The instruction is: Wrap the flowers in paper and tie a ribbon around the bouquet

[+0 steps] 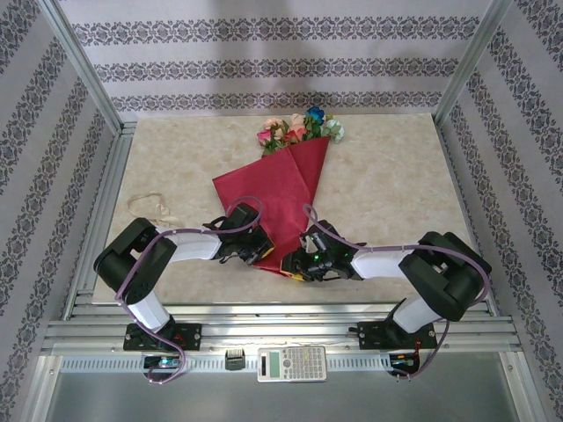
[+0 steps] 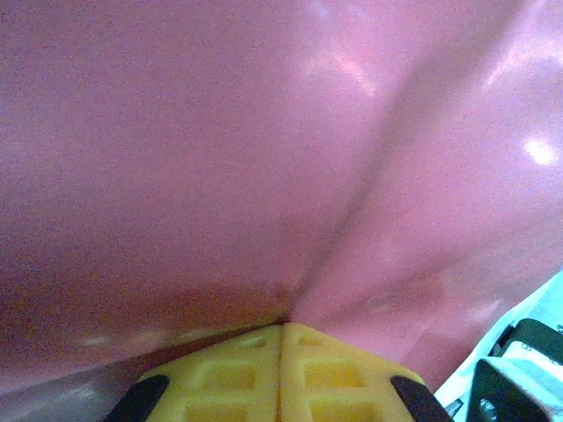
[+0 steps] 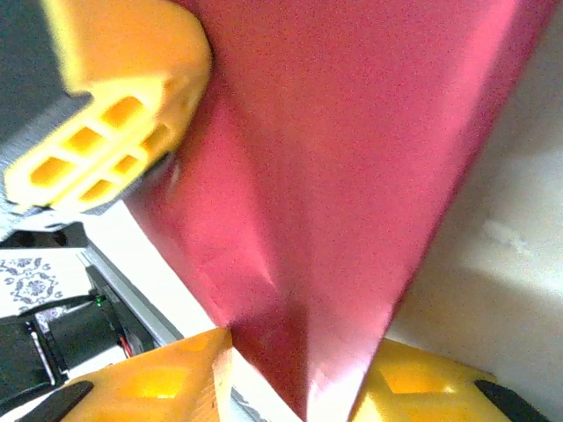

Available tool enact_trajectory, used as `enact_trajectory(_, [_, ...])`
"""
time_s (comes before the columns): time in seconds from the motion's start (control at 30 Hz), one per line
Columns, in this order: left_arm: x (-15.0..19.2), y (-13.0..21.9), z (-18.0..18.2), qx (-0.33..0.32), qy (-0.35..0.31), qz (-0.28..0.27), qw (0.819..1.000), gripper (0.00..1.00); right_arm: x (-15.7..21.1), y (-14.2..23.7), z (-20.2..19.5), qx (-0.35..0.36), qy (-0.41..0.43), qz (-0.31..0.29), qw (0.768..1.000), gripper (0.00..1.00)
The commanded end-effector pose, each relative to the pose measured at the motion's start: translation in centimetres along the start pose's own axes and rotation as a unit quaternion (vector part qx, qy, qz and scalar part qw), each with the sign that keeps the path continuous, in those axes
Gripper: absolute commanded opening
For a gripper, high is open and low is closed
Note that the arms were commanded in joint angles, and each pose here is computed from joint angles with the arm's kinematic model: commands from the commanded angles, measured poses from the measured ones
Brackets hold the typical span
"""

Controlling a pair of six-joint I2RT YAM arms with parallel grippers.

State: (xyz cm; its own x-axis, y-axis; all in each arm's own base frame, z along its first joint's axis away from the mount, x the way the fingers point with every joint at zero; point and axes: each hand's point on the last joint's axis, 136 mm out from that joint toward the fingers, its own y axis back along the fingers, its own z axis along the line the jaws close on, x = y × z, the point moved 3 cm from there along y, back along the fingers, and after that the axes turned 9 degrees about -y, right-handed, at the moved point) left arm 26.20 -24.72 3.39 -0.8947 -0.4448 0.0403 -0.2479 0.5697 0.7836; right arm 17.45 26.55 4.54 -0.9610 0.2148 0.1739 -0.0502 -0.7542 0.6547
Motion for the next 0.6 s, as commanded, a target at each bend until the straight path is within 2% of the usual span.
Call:
enact_trajectory(0.0, [1.9, -1.1, 8.8, -0.157, 0.040, 0.025, 0.986, 0.07, 0.9, -0.2, -1.5, 0.024, -0.017, 0.008, 1.000, 0.30])
enact_trajectory(0.07, [1.9, -1.1, 8.7, -0.156, 0.039, 0.026, 0.987, 0.07, 0.6, -0.5, -1.9, 0.030, -0.018, 0.002, 0.999, 0.23])
enact_trajectory(0.2, [1.9, -1.1, 8.8, -0.156, 0.039, 0.026, 0.987, 0.07, -0.3, -0.9, -1.4, 0.033, -0.018, -0.011, 0.999, 0.00])
enact_trajectory(0.4, [1.9, -0.9, 8.8, -0.158, 0.039, 0.025, 0.986, 0.07, -0.1, -0.2, -0.5, 0.025, -0.002, -0.015, 1.000, 0.00])
enact_trajectory(0.5, [1.9, -0.8, 9.0, -0.157, 0.040, 0.028, 0.986, 0.07, -1.0, 1.2, -0.7, 0.019, 0.005, -0.037, 0.999, 0.36])
enact_trajectory(0.57, [1.9, -0.8, 9.1, -0.156, 0.040, 0.028, 0.987, 0.07, -2.4, 2.2, -0.7, 0.007, 0.006, -0.053, 0.999, 0.45])
